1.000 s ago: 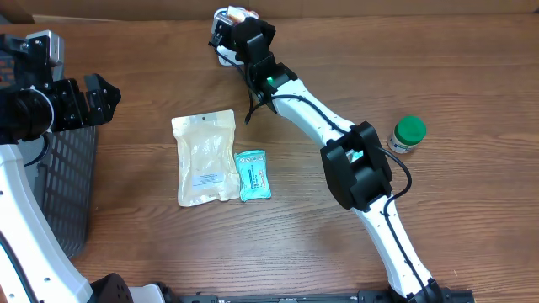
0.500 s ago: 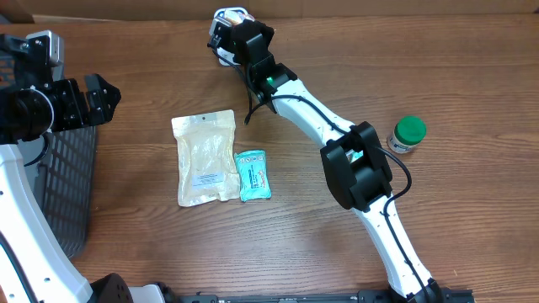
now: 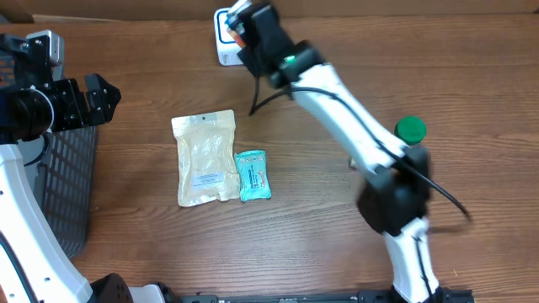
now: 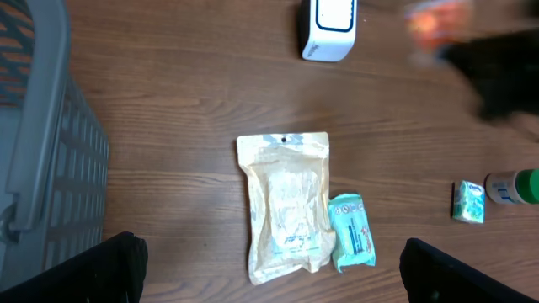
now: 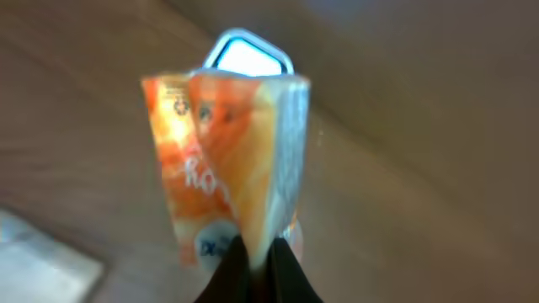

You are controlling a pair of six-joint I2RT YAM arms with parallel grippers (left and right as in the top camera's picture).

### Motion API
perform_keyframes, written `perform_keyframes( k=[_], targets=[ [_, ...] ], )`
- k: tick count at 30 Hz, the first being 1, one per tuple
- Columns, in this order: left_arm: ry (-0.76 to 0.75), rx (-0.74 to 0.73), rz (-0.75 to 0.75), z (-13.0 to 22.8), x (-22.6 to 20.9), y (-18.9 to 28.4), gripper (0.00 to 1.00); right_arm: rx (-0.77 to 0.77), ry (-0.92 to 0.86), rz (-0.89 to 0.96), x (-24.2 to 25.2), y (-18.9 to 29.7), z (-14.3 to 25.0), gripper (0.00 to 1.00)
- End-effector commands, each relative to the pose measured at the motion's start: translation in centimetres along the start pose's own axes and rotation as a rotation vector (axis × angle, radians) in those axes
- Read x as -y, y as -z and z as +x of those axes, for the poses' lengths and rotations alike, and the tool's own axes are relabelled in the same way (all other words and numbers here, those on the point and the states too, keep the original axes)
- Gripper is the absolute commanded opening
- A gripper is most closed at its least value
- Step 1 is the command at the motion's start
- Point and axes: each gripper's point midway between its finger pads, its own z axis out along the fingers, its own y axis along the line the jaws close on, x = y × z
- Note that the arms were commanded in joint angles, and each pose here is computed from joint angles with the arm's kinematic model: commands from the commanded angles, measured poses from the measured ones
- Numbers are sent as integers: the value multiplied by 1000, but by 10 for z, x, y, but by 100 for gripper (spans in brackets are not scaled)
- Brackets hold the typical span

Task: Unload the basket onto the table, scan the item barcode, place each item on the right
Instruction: 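Hold the orange Kleenex pack in front of the scanner, then carry the orange pack right and set it beside the teal pack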

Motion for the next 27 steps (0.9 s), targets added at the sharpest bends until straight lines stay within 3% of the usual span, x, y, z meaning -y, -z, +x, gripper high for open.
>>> perform_keyframes(
  k=[1,7,14,21,27],
  targets=[
    [-38,28,8,-2,6,8,100,-28,-417,-66,29,74,1,4],
    [-38,28,8,-2,6,8,99,-428,-619,44,67,96,106,4],
    [-38,28,8,-2,6,8,100,-697,-727,33,78,73,193,4],
    [-38,27,8,-2,6,8,100,-758,-748,-51,69,32,251,4],
    [-38,28,8,-2,6,8,99,-766,-764,-42,69,19,274,4]
  ],
)
